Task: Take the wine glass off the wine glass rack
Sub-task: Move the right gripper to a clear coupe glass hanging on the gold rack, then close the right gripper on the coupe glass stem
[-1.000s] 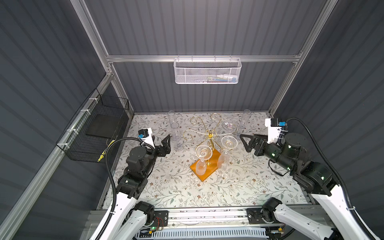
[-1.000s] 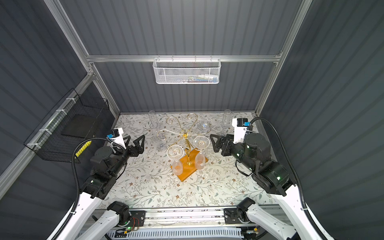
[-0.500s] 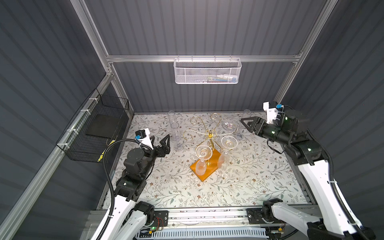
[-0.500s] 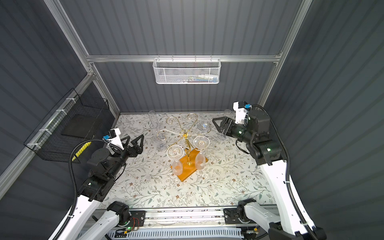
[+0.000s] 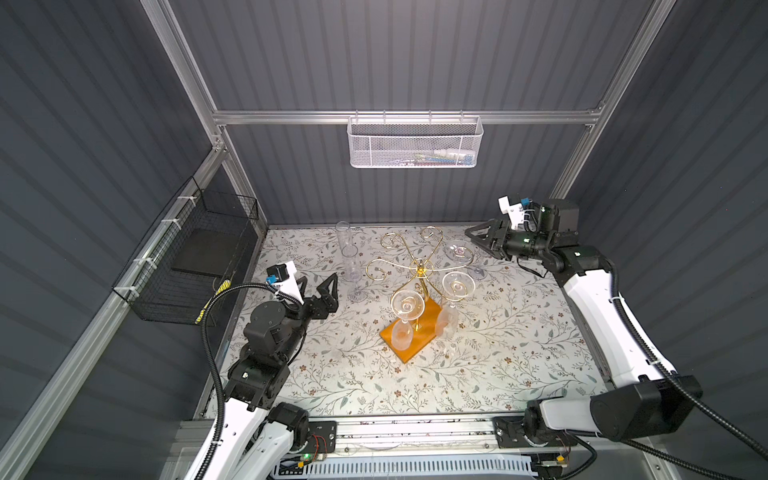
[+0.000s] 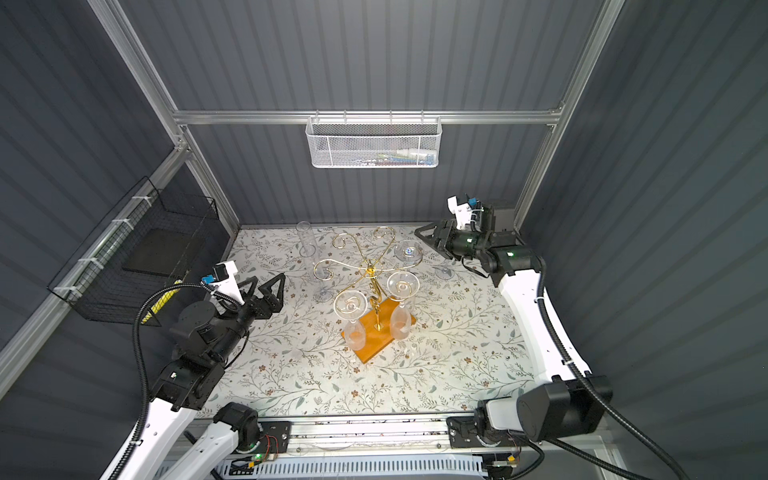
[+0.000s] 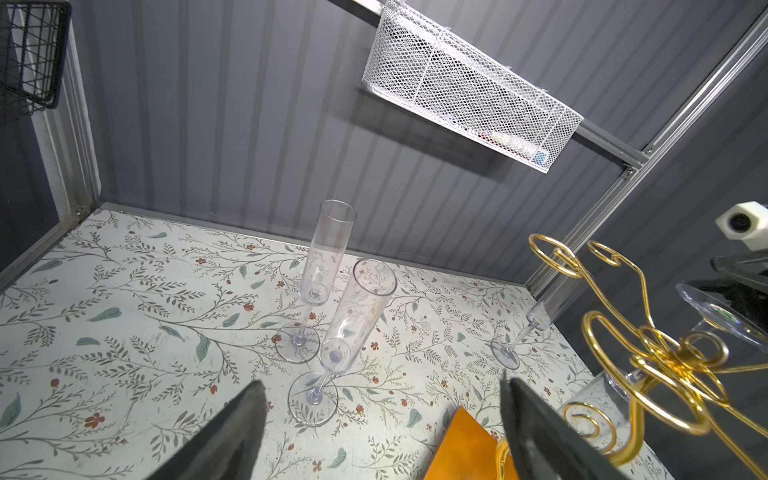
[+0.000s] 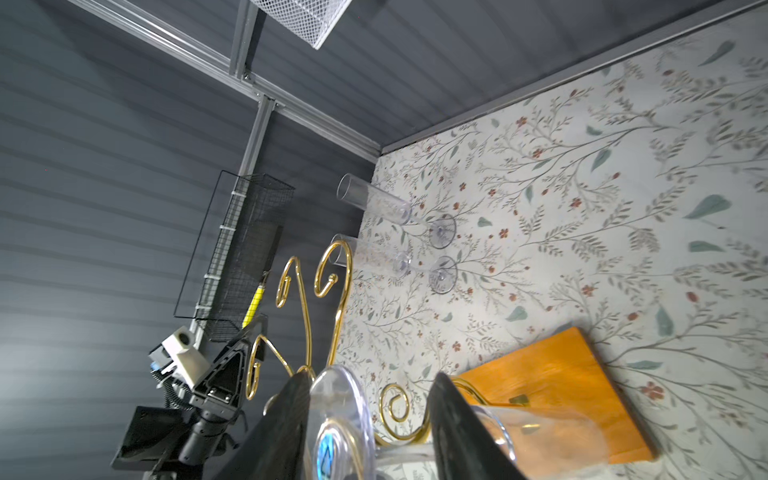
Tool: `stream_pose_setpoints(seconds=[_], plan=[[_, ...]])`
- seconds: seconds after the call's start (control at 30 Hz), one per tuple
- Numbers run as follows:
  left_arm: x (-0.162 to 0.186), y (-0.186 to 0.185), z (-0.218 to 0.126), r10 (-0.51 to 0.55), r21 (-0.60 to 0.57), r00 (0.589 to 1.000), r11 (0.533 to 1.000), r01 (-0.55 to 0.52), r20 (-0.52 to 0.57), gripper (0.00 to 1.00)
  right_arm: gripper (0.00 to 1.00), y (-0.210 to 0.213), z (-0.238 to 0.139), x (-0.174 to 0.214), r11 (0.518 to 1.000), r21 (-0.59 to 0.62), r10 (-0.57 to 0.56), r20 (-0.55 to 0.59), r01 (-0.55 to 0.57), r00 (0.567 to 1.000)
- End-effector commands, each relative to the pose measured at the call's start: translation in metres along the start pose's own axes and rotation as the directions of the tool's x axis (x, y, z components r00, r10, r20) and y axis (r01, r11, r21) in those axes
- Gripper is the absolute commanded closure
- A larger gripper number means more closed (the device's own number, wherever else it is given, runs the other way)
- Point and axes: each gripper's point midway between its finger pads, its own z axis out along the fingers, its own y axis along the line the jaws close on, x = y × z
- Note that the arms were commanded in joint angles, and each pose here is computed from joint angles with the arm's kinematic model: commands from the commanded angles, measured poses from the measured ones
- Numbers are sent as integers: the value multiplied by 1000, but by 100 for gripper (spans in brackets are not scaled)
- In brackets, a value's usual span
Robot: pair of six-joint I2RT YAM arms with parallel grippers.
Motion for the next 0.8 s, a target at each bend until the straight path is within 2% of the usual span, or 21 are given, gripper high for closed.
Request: stream_pose_setpoints(seconds=[0.0, 0.77], plan=[[7, 7, -5, -17, -24, 1000, 1000, 16, -8, 10, 52, 21, -2, 0, 995, -97, -26, -33, 23, 999], [3, 6, -12, -34, -21, 999, 999, 34, -3, 10, 67, 22, -2, 14, 993, -120, -30, -108, 17, 994]])
